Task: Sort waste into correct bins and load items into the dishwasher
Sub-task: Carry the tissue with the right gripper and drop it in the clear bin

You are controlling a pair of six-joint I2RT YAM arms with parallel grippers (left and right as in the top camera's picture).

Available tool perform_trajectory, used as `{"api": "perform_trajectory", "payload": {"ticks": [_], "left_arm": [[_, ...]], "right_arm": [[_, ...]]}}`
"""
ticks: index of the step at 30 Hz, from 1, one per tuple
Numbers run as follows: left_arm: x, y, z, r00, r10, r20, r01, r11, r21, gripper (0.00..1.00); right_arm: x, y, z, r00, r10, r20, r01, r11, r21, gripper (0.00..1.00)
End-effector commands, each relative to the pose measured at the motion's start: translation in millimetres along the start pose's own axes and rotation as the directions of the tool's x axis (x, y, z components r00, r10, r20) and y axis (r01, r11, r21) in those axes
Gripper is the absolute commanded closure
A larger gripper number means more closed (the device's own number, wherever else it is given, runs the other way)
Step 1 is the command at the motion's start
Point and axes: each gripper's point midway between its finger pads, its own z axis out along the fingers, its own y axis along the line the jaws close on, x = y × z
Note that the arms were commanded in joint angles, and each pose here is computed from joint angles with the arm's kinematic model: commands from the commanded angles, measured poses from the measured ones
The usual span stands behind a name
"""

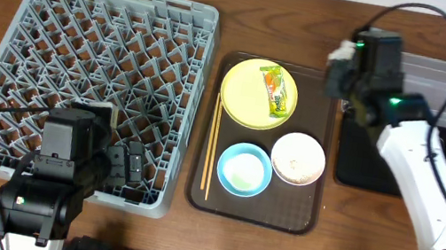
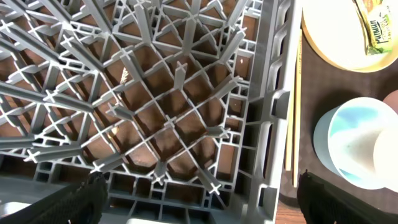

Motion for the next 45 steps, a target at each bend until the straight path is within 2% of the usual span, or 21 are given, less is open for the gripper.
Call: {"api": "perform_trajectory", "payload": {"ticks": [1, 4, 7, 10, 11, 13, 14, 15, 16, 17, 18, 20, 24, 26, 28, 31, 32, 36, 41, 45], "left_arm": [[-5.3, -3.3, -5.5, 1.0, -0.001, 0.018, 0.001, 1.0, 0.012, 0.02], [-5.3, -3.3, -5.5, 1.0, -0.001, 0.018, 0.001, 1.0, 0.012, 0.02], [-5.2, -3.3, -5.5, 1.0, -0.001, 0.018, 0.001, 1.0, 0.012, 0.02], [-5.3, -3.3, -5.5, 1.0, -0.001, 0.018, 0.001, 1.0, 0.012, 0.02], [-5.3, -3.3, -5.5, 1.0, -0.001, 0.018, 0.001, 1.0, 0.012, 0.02], [-5.2, -3.3, -5.5, 1.0, -0.001, 0.018, 0.001, 1.0, 0.012, 0.02], [-5.2, -3.3, -5.5, 1.0, -0.001, 0.018, 0.001, 1.0, 0.012, 0.02], [-5.2, -3.3, -5.5, 1.0, -0.001, 0.018, 0.001, 1.0, 0.012, 0.02], [-5.2, -3.3, -5.5, 1.0, -0.001, 0.018, 0.001, 1.0, 0.012, 0.02], [-5.2, -3.3, -5.5, 1.0, -0.001, 0.018, 0.001, 1.0, 0.012, 0.02], [-5.2, -3.2, -5.5, 1.0, -0.001, 0.018, 0.001, 1.0, 0.012, 0.02], [-5.2, -3.2, -5.5, 1.0, -0.001, 0.018, 0.001, 1.0, 0.012, 0.02], [-5.2, -3.3, -5.5, 1.0, -0.001, 0.018, 0.001, 1.0, 0.012, 0.02], [-5.2, -3.3, -5.5, 1.0, -0.001, 0.018, 0.001, 1.0, 0.012, 0.02], [-5.2, -3.3, -5.5, 1.0, -0.001, 0.018, 0.001, 1.0, 0.012, 0.02], [-5.2, -3.3, -5.5, 1.0, -0.001, 0.018, 0.001, 1.0, 0.012, 0.02], [-5.2, -3.3, -5.5, 1.0, -0.001, 0.018, 0.001, 1.0, 0.012, 0.02], [-5.1, -3.3, -5.5, 1.0, -0.001, 0.017, 0.001, 1.0, 0.012, 0.02], [-5.1, -3.3, -5.5, 1.0, -0.001, 0.017, 0.001, 1.0, 0.012, 0.02], [-5.1, -3.3, -5.5, 1.0, -0.001, 0.017, 0.001, 1.0, 0.012, 0.02]], "right_arm": [[-9.4, -59.5, 6.3, 0.997, 0.072, 0.018, -0.074, 0.988, 0.134, 0.98], [-16.7, -88.1, 8.5, 0.993, 0.11, 0.046, -0.117, 0.975, 0.19, 0.97], [-22.3, -108.7, 11.4, 0.988, 0.139, 0.069, -0.151, 0.964, 0.22, 0.92], [-26.5, -122.7, 14.3, 0.984, 0.158, 0.087, -0.175, 0.956, 0.234, 0.82], [-26.2, -125.3, 14.7, 0.983, 0.163, 0.087, -0.179, 0.954, 0.239, 0.74], [-26.1, -127.6, 14.4, 0.982, 0.165, 0.087, -0.182, 0.953, 0.242, 0.69], [-26.5, -127.6, 14.1, 0.984, 0.158, 0.087, -0.174, 0.954, 0.243, 0.64], [-27.6, -127.3, 14.0, 0.985, 0.147, 0.089, -0.164, 0.956, 0.242, 0.46], [-28.3, -127.2, 14.0, 0.985, 0.144, 0.091, -0.162, 0.957, 0.242, 0.32], [-28.4, -127.2, 14.0, 0.986, 0.142, 0.09, -0.16, 0.957, 0.241, 0.23], [-28.3, -126.1, 13.8, 0.986, 0.142, 0.09, -0.159, 0.958, 0.238, 0.21], [-29.1, -115.4, 12.5, 0.988, 0.132, 0.08, -0.144, 0.972, 0.185, 0.24], [-31.1, -62.2, 2.9, 0.997, 0.045, 0.054, -0.043, 0.998, -0.051, 0.31], [-21.1, -25.1, -1.4, 0.999, -0.037, 0.025, 0.041, 0.983, -0.179, 0.31], [-4.3, -1.4, -0.6, 0.995, -0.099, -0.019, 0.092, 0.97, -0.223, 0.3], [22.9, 23.6, 10.0, 0.98, -0.18, -0.08, 0.157, 0.96, -0.232, 0.24], [39.6, 34.0, 21.2, 0.967, -0.229, -0.111, 0.204, 0.958, -0.203, 0.22], [65.8, 44.7, 48.8, 0.94, -0.301, -0.162, 0.284, 0.951, -0.121, 0.19], [91.1, 54.4, 76.9, 0.92, -0.33, -0.212, 0.313, 0.943, -0.111, 0.19], [100.7, 57.8, 98.8, 0.935, -0.273, -0.225, 0.256, 0.961, -0.102, 0.19]]}}
